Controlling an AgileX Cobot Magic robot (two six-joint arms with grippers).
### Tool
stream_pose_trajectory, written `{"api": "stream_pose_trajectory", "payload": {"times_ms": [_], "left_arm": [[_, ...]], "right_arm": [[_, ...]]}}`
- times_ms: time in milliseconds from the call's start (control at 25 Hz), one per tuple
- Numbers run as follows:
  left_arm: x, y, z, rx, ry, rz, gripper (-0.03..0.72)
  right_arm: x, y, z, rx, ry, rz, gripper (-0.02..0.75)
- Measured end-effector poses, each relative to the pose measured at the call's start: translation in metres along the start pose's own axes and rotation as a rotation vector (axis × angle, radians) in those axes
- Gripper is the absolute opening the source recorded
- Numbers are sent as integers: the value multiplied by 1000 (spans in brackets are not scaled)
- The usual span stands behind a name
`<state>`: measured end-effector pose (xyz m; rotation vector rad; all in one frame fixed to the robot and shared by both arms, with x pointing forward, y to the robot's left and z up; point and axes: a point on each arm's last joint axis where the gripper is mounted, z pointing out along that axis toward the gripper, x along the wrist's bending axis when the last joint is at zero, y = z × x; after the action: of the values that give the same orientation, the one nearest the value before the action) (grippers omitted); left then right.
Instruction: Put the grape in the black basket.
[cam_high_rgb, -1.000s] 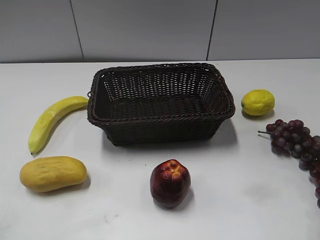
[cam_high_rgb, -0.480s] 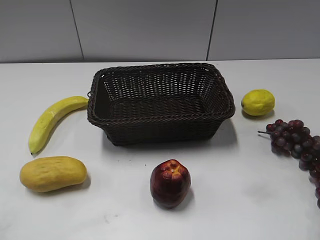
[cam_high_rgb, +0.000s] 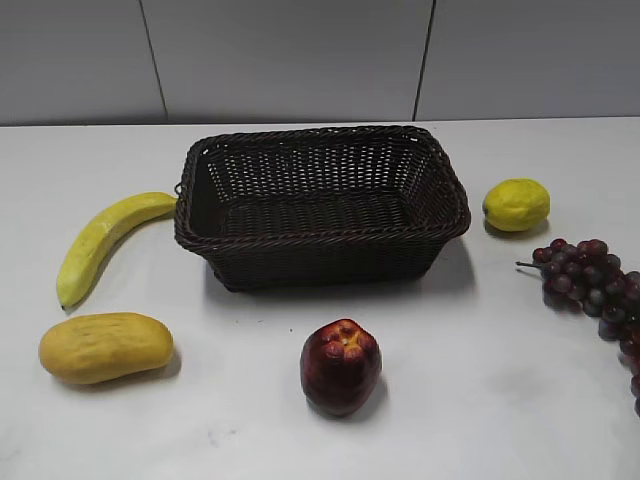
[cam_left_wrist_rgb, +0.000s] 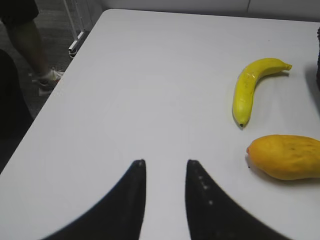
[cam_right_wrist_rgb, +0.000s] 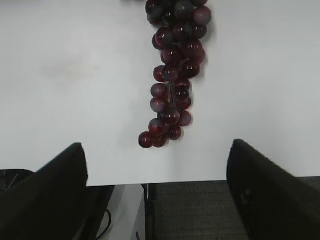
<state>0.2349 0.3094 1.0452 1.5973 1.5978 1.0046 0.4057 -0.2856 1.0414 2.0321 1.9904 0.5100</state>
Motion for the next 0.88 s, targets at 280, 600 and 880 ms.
{"api": "stream_pose_trajectory", "payload": {"times_ms": [280, 600, 880], "left_arm": [[0, 0, 0, 0, 0, 0, 216], [0, 0, 0, 0, 0, 0, 216], [0, 0, 0, 0, 0, 0, 216]], "right_arm": [[-1, 46, 50, 85, -39, -22, 667], [-3, 67, 120, 228, -61, -31, 661], [-12, 61, 159, 311, -141, -38, 640]]}}
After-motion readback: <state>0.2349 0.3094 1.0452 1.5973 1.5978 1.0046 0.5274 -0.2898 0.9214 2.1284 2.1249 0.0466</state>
